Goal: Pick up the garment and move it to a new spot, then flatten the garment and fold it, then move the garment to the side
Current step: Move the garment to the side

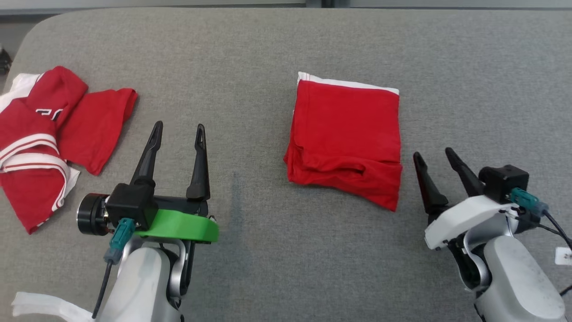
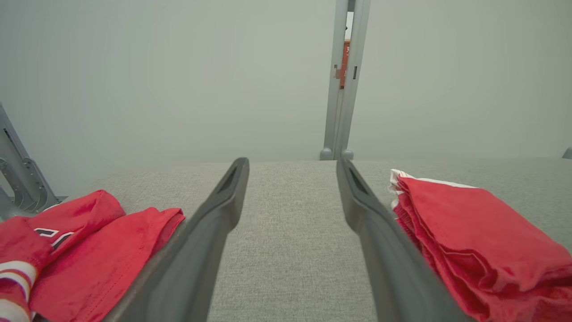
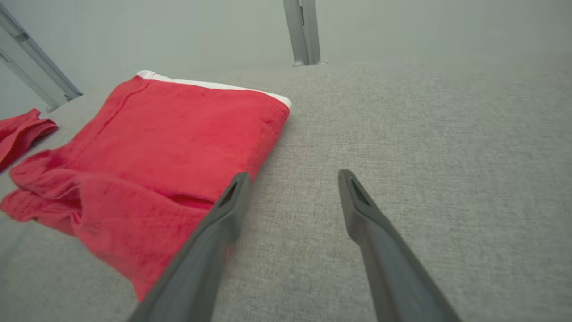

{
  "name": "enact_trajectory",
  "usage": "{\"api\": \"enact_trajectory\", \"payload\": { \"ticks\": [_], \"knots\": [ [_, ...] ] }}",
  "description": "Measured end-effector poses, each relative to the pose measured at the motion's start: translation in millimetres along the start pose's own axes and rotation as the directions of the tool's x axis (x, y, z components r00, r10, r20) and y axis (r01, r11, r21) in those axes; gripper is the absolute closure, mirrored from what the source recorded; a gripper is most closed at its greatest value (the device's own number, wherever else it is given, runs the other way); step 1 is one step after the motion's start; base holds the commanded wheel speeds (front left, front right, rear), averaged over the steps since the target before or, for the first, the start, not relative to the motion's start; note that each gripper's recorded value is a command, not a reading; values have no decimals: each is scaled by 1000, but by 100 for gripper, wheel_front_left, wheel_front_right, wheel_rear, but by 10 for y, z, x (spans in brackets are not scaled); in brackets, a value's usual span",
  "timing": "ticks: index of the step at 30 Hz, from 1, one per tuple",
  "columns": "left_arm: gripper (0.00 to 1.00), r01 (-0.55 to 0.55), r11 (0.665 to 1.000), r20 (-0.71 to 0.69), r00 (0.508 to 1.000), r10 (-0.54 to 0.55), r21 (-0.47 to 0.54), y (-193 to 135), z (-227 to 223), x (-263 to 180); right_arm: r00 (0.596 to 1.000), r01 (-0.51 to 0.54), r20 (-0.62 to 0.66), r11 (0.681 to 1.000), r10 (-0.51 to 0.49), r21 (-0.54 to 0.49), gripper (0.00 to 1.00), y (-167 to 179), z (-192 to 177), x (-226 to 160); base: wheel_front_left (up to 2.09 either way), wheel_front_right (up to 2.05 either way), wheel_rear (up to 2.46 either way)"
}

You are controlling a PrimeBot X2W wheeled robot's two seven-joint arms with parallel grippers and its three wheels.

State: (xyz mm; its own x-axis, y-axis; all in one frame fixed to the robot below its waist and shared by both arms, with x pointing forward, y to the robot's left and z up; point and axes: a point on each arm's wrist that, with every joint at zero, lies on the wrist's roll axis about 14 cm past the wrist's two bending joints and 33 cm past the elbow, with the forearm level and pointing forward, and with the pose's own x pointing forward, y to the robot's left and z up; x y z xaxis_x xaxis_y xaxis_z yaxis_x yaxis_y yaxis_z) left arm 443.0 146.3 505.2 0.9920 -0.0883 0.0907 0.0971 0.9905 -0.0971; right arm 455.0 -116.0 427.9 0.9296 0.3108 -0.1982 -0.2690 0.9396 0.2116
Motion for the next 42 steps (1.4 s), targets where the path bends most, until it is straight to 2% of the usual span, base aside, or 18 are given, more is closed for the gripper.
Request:
{"api": "enact_trajectory", "payload": {
  "ticks": [6, 7, 8, 9, 10, 15, 20, 25, 30, 34, 38, 42],
  "knots": [
    [0, -41, 999, -17, 999, 41, 10, 145, -60, -33, 987, -96, -127, 994, 102, 55, 0, 340, -393, 326, 0, 0, 0],
    [0, -46, 999, -20, 999, 46, 13, 163, -69, -41, 982, -106, -153, 992, 115, 67, 7, 382, -462, 352, 0, 0, 0],
    [0, -50, 999, -21, 999, 50, 15, 177, -75, -46, 978, -113, -169, 991, 124, 74, 51, 405, -497, 373, 0, 0, 0],
    [0, -55, 998, -22, 998, 55, 14, 189, -76, -52, 974, -119, -184, 990, 131, 75, 78, 414, -524, 398, 0, 0, 0],
    [0, -59, 998, -22, 998, 59, 14, 198, -75, -55, 972, -123, -192, 989, 136, 77, 100, 415, -534, 415, 0, 0, 0],
    [0, -49, 999, -10, 999, 49, 14, 162, -45, -32, 969, -147, -190, 987, 157, 65, 100, 424, -498, 407, 0, 0, 0],
    [0, -13, 1000, 4, 1000, 13, 6, 41, -34, 55, 975, -144, -169, 990, 143, 5, 100, 241, -404, 335, 0, 0, 0],
    [0, 70, 998, 17, 997, -69, -8, -216, -55, 198, 983, -77, -173, 995, 65, -63, 100, -210, -327, 229, 0, 0, 0],
    [0, 162, 987, 37, 986, -162, -18, -506, -92, 403, 981, 52, -179, 988, -78, -143, 100, -918, -218, 133, 0, 0, 0],
    [0, 224, 974, 30, 974, -223, -24, -693, -213, 534, 960, 162, -188, 961, -206, -222, 100, -1529, -134, 66, 0, 0, 0],
    [0, 274, 961, 27, 962, -273, -35, -846, -336, 649, 911, 290, -198, 902, -363, -318, 100, -2237, -19, -122, 0, 0, 0],
    [0, 304, 952, 25, 953, -303, -41, -937, -447, 739, 865, 370, -182, 840, -467, -397, 100, -2714, 144, -196, 0, 0, 0]
  ]
}}
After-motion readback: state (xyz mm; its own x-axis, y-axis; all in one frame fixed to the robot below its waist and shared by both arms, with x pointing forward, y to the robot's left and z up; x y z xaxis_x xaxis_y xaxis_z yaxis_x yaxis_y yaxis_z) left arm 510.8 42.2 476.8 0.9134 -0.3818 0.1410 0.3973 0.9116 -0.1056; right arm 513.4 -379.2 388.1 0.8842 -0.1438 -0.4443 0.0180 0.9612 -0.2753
